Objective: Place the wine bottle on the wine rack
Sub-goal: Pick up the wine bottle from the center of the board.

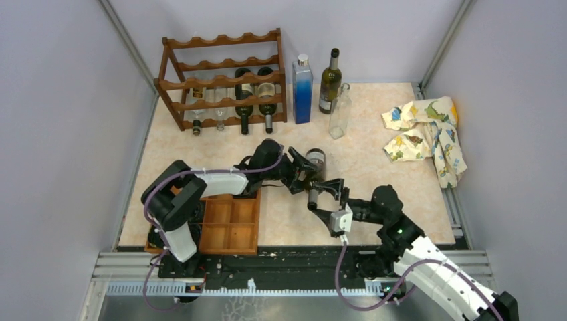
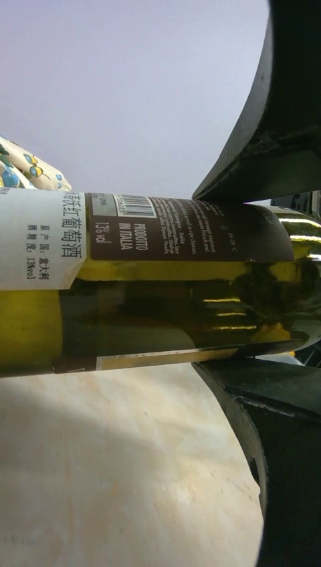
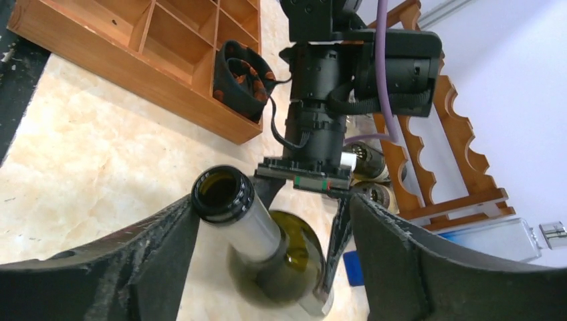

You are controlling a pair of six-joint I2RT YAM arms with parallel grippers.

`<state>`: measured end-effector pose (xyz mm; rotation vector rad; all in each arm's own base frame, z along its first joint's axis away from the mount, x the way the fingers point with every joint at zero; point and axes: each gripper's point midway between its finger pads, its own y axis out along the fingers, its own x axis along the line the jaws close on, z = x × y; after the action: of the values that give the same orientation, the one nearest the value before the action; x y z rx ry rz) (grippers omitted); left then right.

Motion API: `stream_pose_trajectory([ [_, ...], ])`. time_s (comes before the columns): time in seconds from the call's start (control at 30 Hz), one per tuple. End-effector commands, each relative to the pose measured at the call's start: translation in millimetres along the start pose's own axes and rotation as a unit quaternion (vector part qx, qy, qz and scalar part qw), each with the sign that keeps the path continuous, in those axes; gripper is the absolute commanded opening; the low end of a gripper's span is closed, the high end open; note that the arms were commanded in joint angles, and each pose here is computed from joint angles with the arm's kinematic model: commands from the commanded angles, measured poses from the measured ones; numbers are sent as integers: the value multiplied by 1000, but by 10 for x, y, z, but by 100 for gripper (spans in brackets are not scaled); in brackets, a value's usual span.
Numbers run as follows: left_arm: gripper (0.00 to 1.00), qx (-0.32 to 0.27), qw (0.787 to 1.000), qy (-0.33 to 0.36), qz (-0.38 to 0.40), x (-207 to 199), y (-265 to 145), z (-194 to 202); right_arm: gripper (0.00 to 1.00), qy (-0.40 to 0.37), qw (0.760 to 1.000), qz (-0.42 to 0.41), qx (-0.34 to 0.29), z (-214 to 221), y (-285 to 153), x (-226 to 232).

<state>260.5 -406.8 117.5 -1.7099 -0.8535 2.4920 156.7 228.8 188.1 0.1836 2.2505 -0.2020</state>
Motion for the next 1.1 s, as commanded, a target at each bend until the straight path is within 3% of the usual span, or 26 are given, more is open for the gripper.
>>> stream_pose_trajectory([
  [0.0,0,-33,990,119,75,-366,-261,-49,86,-6,1000,7,-4,-138,-96,-41],
  [0.07,0,-48,987,122,88,-368,-362,-137,97,-10,1000,-3,1,-150,-148,30],
  [0.23,0,-61,977,167,121,-407,-584,-278,99,4,1000,13,26,-149,-281,27],
  [0.33,0,-49,963,234,121,-412,-642,-268,99,91,989,103,54,-112,-352,-295],
  [0.47,0,-42,936,332,111,-329,-716,-234,99,251,946,193,69,-27,-372,-664],
  [0.6,0,-49,900,420,102,-245,-836,-203,99,430,867,247,50,97,-341,-969],
  [0.77,0,-69,861,491,109,-231,-1010,-169,99,631,747,205,43,278,-95,-1124],
  [1.0,0,-93,836,519,153,-401,-1192,-67,98,757,635,155,-17,289,216,-1229],
  [1.07,0,-98,832,520,168,-463,-1226,-35,98,767,625,144,-26,292,266,-1233],
])
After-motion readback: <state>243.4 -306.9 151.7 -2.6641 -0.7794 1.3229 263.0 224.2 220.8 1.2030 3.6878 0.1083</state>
